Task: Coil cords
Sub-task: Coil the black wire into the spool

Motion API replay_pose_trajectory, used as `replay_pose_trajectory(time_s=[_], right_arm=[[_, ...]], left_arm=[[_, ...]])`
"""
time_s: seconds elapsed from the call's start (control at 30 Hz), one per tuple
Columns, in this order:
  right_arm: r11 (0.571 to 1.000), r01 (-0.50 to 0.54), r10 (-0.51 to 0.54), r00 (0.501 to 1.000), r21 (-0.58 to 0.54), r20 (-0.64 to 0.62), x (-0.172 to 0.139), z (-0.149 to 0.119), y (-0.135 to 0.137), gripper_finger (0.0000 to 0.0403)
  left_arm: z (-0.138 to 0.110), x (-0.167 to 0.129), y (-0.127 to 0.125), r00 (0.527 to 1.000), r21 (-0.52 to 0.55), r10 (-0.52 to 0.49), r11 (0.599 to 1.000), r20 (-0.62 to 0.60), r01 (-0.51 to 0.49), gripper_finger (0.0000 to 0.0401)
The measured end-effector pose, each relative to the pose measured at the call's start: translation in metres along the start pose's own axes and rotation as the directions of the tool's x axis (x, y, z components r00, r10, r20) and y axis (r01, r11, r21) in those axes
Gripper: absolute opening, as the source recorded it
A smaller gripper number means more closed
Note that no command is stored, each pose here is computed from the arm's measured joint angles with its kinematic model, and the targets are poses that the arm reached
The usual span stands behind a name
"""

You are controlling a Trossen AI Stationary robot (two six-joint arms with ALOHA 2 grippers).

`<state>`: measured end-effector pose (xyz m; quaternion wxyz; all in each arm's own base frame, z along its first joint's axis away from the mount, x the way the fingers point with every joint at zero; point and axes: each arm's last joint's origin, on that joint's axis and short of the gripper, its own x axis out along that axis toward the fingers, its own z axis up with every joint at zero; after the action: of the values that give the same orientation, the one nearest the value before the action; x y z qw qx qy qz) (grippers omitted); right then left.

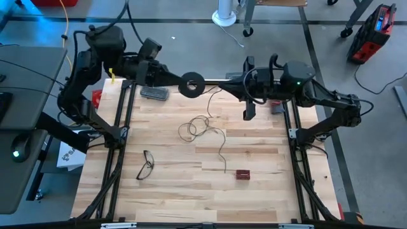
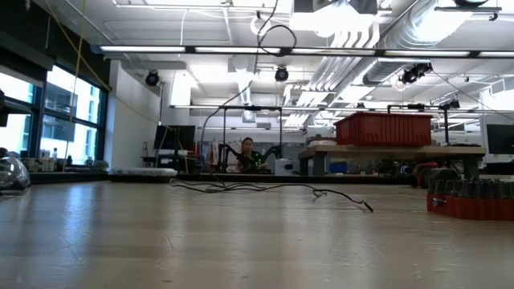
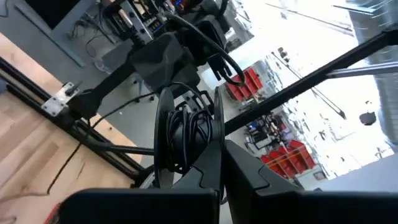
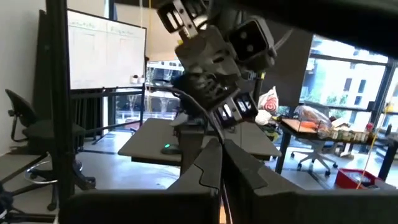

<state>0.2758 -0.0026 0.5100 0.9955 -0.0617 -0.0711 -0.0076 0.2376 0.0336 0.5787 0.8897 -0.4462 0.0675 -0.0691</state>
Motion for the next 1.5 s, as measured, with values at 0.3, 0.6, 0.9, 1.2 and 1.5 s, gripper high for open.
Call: replay_pose_trajectory(time_s=[0.3, 0.6, 0.9, 1.2, 1.5], right_arm=[[0.999, -0.04, 0.04, 0.999, -0.013, 0.006, 0.0, 0.0, 0.002, 0.0], [0.998, -0.058, 0.058, 0.998, -0.009, 0.008, 0.0, 0.001, 0.003, 0.0], [0.998, -0.054, 0.055, 0.998, -0.01, 0.037, -0.01, 0.009, 0.002, 0.0], [0.999, -0.028, 0.029, 0.999, -0.022, 0.044, -0.01, 0.009, -0.005, 0.0], [0.999, 0.023, -0.021, 0.998, -0.026, 0.057, -0.002, 0.005, -0.013, 0.0]], left_arm=[[0.005, -0.011, -0.008, 0.992, 0.019, 0.011, 1.0, 0.128, -0.014, 0.0], [0.012, -0.028, -0.02, 0.964, 0.056, -0.049, 0.998, 0.26, 0.036, 0.0], [-0.012, -0.029, -0.012, 0.995, -0.091, 0.085, 0.993, 0.055, -0.08, 0.0], [-0.017, 0.008, -0.008, 0.999, -0.151, 0.004, 0.989, -0.048, -0.011, 0.0], [-0.012, 0.069, -0.005, 0.958, -0.202, -0.261, 0.951, -0.121, 0.234, 0.0]])
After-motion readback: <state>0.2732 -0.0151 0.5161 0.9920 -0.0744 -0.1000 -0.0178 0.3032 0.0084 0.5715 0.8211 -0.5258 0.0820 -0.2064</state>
